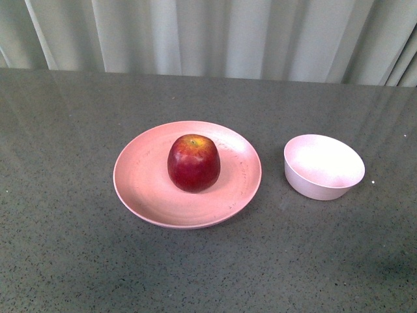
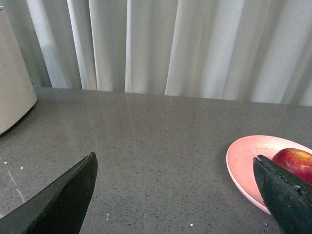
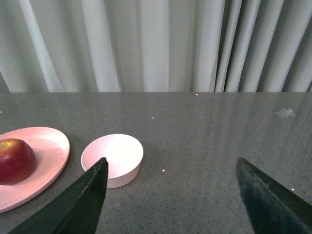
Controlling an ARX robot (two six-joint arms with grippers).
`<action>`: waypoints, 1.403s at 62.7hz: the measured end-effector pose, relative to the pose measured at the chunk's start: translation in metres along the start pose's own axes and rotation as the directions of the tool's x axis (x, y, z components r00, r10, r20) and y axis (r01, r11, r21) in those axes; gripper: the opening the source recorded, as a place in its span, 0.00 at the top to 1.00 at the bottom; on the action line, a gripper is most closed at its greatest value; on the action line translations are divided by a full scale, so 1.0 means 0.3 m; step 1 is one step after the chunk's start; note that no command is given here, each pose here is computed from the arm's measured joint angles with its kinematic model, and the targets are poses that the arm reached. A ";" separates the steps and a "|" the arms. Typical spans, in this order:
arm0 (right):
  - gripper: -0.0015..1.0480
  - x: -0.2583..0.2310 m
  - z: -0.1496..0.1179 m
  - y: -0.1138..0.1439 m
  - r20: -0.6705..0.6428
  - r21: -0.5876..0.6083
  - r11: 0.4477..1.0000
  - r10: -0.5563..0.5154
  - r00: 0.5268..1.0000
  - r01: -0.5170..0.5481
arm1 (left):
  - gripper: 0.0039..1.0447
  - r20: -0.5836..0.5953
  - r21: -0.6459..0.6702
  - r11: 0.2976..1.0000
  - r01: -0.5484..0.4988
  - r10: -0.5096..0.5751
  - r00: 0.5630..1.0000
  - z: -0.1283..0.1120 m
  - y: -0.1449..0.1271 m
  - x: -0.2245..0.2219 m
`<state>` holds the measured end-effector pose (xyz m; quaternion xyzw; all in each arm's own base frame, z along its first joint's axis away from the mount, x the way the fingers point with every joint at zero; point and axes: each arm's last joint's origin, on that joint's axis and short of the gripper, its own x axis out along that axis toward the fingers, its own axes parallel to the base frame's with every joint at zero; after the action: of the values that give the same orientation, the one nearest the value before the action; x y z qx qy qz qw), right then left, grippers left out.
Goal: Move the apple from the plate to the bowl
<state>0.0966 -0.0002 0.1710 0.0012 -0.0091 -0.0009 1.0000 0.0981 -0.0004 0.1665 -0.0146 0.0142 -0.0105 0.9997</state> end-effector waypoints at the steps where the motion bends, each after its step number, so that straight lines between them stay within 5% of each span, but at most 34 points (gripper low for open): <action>1: 0.09 0.000 0.000 0.000 0.000 0.000 1.000 0.000 1.000 0.000 | 0.08 -0.055 -0.029 0.999 0.036 -0.037 0.998 0.000 -0.002 -0.001; 4: 0.09 0.000 0.000 0.000 0.000 0.000 1.000 0.000 1.000 0.000 | 0.08 -0.249 -0.174 0.982 0.070 -0.113 0.962 0.001 -0.010 0.007; 10: 0.09 0.000 0.000 0.000 0.001 0.000 1.000 0.000 1.000 0.000 | 0.08 -0.379 -0.305 0.951 0.041 -0.161 0.911 0.006 -0.034 0.060; 27: 0.09 0.000 0.000 0.000 0.001 0.000 1.000 0.000 1.000 0.000 | 0.08 -0.385 -0.308 0.943 0.123 -0.242 0.891 0.077 -0.147 0.348; 43: 0.09 0.000 0.000 0.000 0.001 0.000 1.000 0.000 1.000 0.000 | 0.08 -0.482 -0.252 0.941 0.227 -0.325 0.813 -0.001 -0.280 0.540; 88: 0.09 0.000 0.000 0.000 0.001 0.000 1.000 0.000 1.000 0.000 | 0.08 -0.557 -0.180 0.916 0.360 -0.396 0.730 -0.144 -0.506 0.793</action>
<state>0.0966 -0.0002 0.1711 0.0012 -0.0094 -0.0009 1.0000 0.3315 -0.1584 0.1212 -0.0428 0.3166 -0.2171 0.9224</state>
